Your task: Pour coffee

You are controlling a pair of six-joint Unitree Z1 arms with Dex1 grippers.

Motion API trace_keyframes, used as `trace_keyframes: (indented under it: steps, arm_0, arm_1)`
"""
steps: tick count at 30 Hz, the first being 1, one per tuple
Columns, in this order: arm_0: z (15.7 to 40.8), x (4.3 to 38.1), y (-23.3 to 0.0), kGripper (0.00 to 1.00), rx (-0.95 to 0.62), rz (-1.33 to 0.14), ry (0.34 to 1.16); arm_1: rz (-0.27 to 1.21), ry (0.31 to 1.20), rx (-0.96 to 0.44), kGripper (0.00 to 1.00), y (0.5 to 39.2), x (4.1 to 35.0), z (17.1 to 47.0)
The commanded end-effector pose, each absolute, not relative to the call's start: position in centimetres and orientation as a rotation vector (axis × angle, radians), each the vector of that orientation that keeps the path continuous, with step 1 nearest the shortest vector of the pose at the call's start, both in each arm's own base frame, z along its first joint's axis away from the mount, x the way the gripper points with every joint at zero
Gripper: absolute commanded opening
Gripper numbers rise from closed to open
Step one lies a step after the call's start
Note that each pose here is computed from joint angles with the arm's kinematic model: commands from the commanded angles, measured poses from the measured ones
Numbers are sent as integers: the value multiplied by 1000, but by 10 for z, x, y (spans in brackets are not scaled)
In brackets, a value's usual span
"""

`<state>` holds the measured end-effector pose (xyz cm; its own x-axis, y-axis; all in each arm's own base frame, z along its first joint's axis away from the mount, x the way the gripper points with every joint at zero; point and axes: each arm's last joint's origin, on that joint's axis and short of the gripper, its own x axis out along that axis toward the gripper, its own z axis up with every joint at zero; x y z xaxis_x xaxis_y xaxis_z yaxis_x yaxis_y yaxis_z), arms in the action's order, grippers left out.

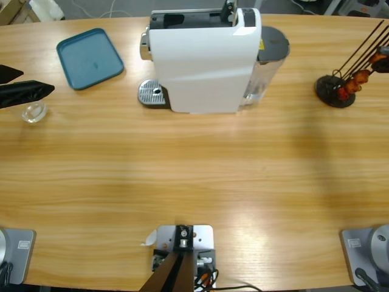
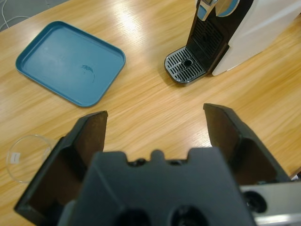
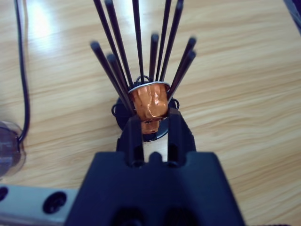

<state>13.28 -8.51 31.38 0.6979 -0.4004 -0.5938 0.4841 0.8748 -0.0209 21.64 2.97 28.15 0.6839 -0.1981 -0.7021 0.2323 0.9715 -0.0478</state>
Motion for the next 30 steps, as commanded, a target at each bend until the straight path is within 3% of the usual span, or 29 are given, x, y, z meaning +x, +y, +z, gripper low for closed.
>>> trace_keyframes:
  steps: [1, 14, 17, 21, 30]
  arm_0:
    - [298, 134, -87, 881, 155, -490, 679]
    - [300, 134, -87, 881, 149, -493, 668]
    - [300, 134, -87, 881, 147, -497, 666]
    - [301, 132, -87, 881, 143, -502, 660]
    - [302, 131, -86, 881, 138, -512, 658]
  arm_1:
    - [-214, 734, 21, 0, 27, 206, 318]
    - [-139, 648, -49, 0, 26, 175, 370]
    - [15, 583, -173, 0, 35, 156, 381]
    - [336, 421, -357, 0, 54, 124, 398]
    - [699, 418, -584, 0, 111, 118, 386]
